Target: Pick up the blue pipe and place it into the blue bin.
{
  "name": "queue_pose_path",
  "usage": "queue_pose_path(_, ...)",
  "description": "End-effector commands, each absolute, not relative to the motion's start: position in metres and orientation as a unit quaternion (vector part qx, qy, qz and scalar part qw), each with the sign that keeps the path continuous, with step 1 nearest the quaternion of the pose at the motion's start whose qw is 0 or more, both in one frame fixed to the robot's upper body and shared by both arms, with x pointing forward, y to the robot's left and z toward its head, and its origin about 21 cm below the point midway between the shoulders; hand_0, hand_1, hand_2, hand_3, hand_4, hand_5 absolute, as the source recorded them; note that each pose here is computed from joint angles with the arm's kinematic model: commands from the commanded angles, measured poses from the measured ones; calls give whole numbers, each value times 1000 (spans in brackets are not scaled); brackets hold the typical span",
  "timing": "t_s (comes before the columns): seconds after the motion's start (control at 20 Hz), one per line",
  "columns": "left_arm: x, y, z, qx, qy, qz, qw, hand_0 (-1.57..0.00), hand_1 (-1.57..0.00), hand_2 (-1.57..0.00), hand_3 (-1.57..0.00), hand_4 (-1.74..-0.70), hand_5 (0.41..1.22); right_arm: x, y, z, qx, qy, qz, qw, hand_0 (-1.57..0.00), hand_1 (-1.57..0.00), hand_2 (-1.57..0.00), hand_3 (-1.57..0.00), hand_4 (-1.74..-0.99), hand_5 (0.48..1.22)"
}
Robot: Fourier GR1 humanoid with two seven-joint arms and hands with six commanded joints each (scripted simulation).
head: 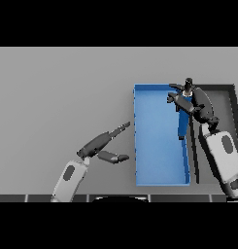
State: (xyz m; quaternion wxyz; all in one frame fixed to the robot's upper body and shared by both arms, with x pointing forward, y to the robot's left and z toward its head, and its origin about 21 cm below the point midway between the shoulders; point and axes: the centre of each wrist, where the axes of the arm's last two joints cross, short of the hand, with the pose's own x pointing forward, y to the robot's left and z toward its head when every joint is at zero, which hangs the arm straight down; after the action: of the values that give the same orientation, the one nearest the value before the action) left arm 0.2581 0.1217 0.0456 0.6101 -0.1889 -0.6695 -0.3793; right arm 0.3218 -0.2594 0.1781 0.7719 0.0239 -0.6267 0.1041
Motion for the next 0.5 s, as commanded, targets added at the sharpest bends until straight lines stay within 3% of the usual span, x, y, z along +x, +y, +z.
queue_pose_path(0.0, 259, 120, 46, -188, -668, -380, 611, 1, 1, 1, 1, -888, 422, 323, -258, 172, 14, -615, 98, 782, -1571, -1571, -1571, -1521, -1741, 1221)
queue_pose_path(0.05, 257, 121, 46, -189, -671, -380, 607, 1, 1, 1, 1, -887, 420, 321, -259, 166, 4, -605, 95, 790, -1571, -1571, -1571, -1255, -1741, 1221)
queue_pose_path(0.25, 256, 125, 46, -189, -672, -381, 606, 1, 1, 1, 1, -883, 421, 319, -256, 141, -50, -554, 96, 826, -1571, -1548, -1571, -847, -1741, 1221)
queue_pose_path(0.3, 257, 119, 45, -188, -669, -383, 609, 1, 1, 1, 1, -882, 421, 321, -254, 139, -59, -544, 97, 831, -1465, -1336, -1339, -788, -1678, 1221)
queue_pose_path(0.35, 258, 121, 47, -187, -671, -383, 606, 1, 1, 1, 1, -881, 422, 324, -255, 139, -68, -528, 99, 841, -1172, -1069, -1071, -630, -1592, 1221)
queue_pose_path(0.45, 259, 121, 47, -182, -667, -385, 611, 1, 1, 1, 1, -878, 425, 325, -253, 136, -81, -510, 123, 847, -750, -684, -685, -403, -1413, 1221)
